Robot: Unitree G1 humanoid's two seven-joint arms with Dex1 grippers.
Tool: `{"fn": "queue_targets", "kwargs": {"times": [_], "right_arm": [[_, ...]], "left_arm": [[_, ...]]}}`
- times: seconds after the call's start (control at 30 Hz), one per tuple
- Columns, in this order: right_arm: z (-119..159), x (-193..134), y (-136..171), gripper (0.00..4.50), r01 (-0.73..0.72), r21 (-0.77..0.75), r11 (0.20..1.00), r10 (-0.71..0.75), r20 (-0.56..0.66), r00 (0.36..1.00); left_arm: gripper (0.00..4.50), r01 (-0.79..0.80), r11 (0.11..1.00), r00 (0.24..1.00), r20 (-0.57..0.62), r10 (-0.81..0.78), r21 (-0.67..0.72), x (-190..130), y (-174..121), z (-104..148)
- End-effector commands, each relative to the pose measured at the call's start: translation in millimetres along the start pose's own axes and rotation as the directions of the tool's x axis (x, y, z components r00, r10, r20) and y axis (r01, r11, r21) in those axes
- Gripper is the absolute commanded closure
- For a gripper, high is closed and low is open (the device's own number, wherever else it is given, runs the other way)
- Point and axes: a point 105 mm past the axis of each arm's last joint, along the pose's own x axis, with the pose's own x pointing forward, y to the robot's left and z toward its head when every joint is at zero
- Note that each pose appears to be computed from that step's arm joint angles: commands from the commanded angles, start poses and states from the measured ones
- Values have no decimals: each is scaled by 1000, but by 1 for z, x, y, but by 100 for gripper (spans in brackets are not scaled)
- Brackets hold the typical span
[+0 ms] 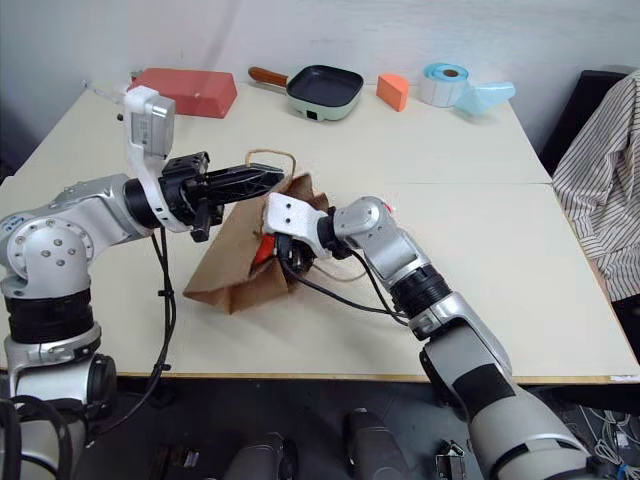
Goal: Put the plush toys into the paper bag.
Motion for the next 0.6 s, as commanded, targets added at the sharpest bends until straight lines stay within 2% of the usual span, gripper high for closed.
{"fn": "queue_targets", "kwargs": {"times": [0.03, 0.13, 0.17, 0.3, 0.4, 0.47, 0.53, 0.6], "right_arm": [[40, -27, 1, 130, 5, 68, 998, -16, 157, 987], [44, -55, 4, 26, 50, 116, 992, -70, 176, 982], [43, -68, 5, 5, 78, 126, 989, -99, 174, 980], [34, -129, 4, 5, 227, 254, 940, -274, 168, 947], [7, -165, -3, 5, 376, 351, 858, -432, 95, 897], [-15, -176, -16, 5, 493, 386, 780, -543, 25, 839], [-43, -173, -29, 5, 598, 355, 718, -617, -70, 783], [-64, -161, -40, 5, 654, 267, 708, -643, -137, 753]], "left_arm": [[450, -20, 999, 1000, 20, 20, 29, -9, -2, 7], [450, -39, 999, 999, 19, 39, 26, -14, -3, 6], [450, -46, 999, 999, 17, 46, 24, -16, -3, 5], [450, -73, 997, 997, 13, 73, 16, -23, -4, 3], [450, -86, 996, 996, 14, 86, 14, -26, -4, 3], [450, -90, 996, 996, 16, 89, 13, -27, -4, 3], [450, -94, 996, 995, 18, 94, 12, -28, -4, 3], [450, -96, 995, 995, 20, 96, 11, -28, -3, 3]]}}
